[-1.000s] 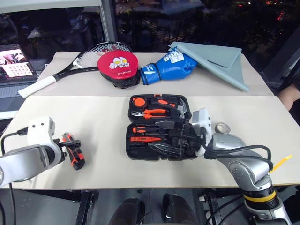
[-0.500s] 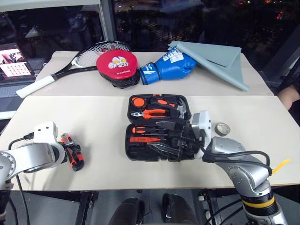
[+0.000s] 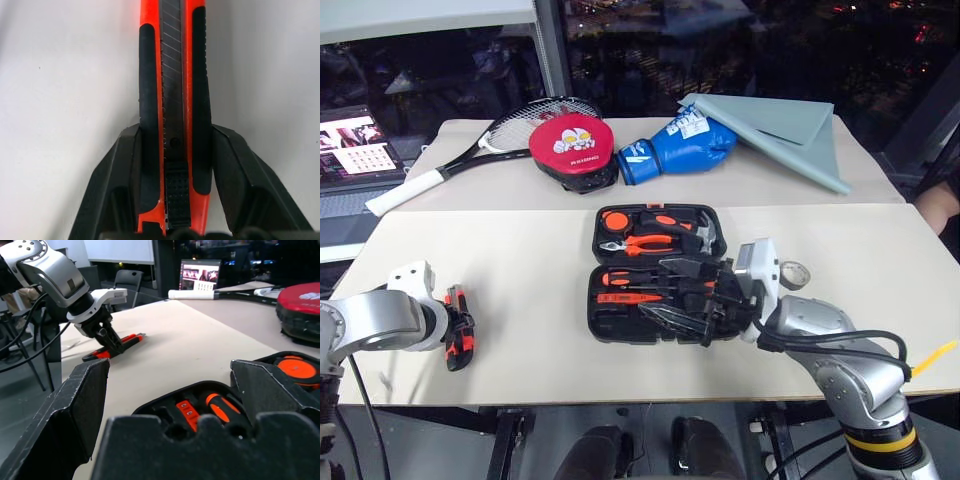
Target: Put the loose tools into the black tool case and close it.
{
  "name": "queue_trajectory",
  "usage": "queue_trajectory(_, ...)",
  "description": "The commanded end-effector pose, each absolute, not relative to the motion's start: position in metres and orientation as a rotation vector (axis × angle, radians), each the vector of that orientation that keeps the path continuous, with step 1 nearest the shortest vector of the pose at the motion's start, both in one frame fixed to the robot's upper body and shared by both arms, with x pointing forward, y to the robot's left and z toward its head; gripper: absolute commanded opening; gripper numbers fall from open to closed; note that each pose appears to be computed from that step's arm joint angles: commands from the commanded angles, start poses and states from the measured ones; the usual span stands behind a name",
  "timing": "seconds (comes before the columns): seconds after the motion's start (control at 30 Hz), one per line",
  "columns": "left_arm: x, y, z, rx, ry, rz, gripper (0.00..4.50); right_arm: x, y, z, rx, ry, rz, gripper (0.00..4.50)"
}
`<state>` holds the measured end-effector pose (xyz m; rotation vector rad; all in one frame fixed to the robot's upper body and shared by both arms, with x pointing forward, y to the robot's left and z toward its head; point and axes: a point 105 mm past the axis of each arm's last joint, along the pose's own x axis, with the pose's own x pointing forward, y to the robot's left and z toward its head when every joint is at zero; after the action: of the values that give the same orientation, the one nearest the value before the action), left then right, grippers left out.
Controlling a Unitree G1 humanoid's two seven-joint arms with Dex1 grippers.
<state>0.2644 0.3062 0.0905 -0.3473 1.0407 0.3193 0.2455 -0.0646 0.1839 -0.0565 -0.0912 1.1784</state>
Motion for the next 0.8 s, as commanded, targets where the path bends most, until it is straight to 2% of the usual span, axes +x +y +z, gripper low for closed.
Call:
queue_trajectory(0.03,0.255,0.314,0.059,-0.321,1.158,0.331,1.54,0.234,-0.067,0.197,-0.090,-0.136,1.206,4.50)
queue_trajectory(0.13,0.266,0.324,0.062,-0.276,1.142,0.292,1.54,0.229,-0.071,0.196,-0.116,-0.123,1.221,4.50)
queue_trajectory(0.2,0.280,0.327,0.070,-0.165,1.088,0.185,1.54,0.228,-0.074,0.196,-0.126,-0.114,1.224,4.50)
queue_trajectory(0.43,0.336,0.304,0.124,0.398,0.786,-0.517,1.54,0.218,-0.084,0.189,-0.170,-0.033,1.253,4.50)
queue_trajectory(0.53,0.352,0.237,0.161,0.642,0.654,-0.899,1.54,0.214,-0.092,0.182,-0.218,0.025,1.249,4.50)
queue_trajectory(0.63,0.360,0.180,0.180,0.791,0.543,-1.140,1.54,0.214,-0.099,0.181,-0.238,0.048,1.221,4.50)
queue_trajectory(0.8,0.346,0.099,0.204,0.793,0.495,-1.427,1.54,0.212,-0.107,0.182,-0.251,0.066,1.185,4.50)
